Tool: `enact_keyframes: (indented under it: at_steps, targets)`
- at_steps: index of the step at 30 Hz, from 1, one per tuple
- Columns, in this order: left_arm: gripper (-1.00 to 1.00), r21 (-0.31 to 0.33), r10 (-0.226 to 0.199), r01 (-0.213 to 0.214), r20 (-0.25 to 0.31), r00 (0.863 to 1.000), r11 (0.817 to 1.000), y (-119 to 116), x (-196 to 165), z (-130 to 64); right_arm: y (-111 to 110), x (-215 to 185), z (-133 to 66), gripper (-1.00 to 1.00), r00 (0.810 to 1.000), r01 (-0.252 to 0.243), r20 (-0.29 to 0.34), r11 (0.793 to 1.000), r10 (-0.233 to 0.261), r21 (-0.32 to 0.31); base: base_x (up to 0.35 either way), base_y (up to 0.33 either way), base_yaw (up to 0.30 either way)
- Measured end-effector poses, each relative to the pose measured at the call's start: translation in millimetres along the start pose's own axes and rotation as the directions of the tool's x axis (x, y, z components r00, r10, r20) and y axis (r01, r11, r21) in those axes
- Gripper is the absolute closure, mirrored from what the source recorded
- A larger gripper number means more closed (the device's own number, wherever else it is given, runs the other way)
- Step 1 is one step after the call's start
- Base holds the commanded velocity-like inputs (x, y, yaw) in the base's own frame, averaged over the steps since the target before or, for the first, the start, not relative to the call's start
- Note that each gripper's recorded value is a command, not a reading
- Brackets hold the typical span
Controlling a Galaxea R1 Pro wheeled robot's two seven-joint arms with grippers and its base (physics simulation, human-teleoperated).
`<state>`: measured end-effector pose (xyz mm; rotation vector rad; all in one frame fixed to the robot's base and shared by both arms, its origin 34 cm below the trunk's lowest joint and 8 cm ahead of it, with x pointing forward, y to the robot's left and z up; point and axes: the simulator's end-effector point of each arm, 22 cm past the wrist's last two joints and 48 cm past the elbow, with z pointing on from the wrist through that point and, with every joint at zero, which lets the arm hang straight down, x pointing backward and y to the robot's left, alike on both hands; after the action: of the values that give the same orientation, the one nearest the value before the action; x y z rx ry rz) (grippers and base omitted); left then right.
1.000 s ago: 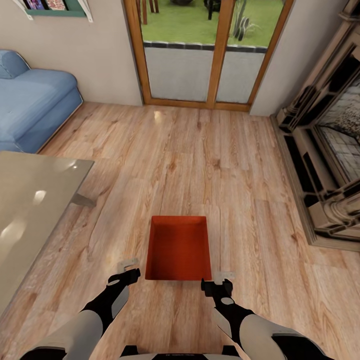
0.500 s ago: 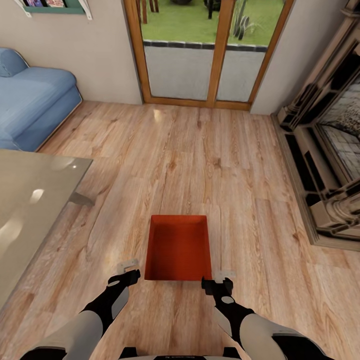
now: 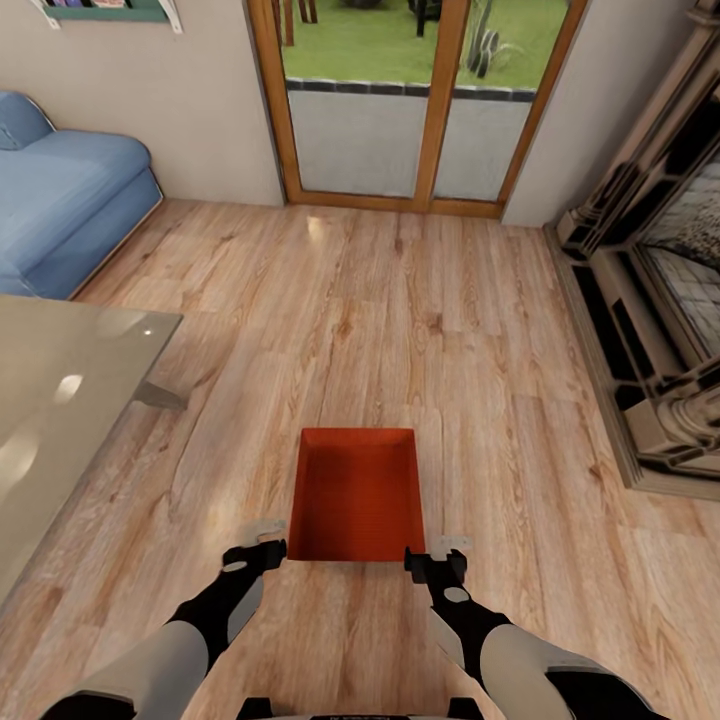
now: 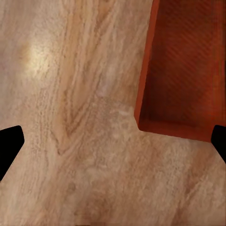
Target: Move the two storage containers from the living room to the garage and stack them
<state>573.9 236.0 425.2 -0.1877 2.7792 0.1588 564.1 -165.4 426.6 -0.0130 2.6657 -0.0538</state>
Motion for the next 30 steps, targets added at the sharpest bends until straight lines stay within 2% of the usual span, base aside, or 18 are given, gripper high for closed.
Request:
enact_keyframes:
  at_steps: [3, 7, 24, 30]
  targets:
    - [-1.0, 0.006, 0.025, -0.025, 0.009, 1.0, 1.0, -4, 0, 4.0, 0, 2, 4.3, -1.0, 1.0, 0.001, 0.001, 1.0, -0.001, 0.0, 0.0, 0.0, 0.0]
    - [-1.0, 0.008, 0.034, -0.035, 0.012, 0.999, 0.999, -5, 3, 10.0, 1, 5, 9.9, -1.0, 1.0, -0.001, 0.001, 1.0, 0.001, -0.001, 0.0, 0.0, 0.0]
    - [-1.0, 0.008, 0.027, -0.027, 0.009, 1.0, 1.0, -7, 16, 36.4, 2, 19, 35.1, -1.0, 1.0, 0.002, 0.001, 1.0, -0.002, 0.0, 0.0, 0.0, 0.0]
    - [-1.0, 0.002, 0.032, -0.032, -0.019, 0.999, 0.999, -5, 33, 46.4, 2, 32, 43.0, -1.0, 1.0, 0.001, -0.017, 1.0, -0.001, 0.0, 0.0, 0.0, 0.0]
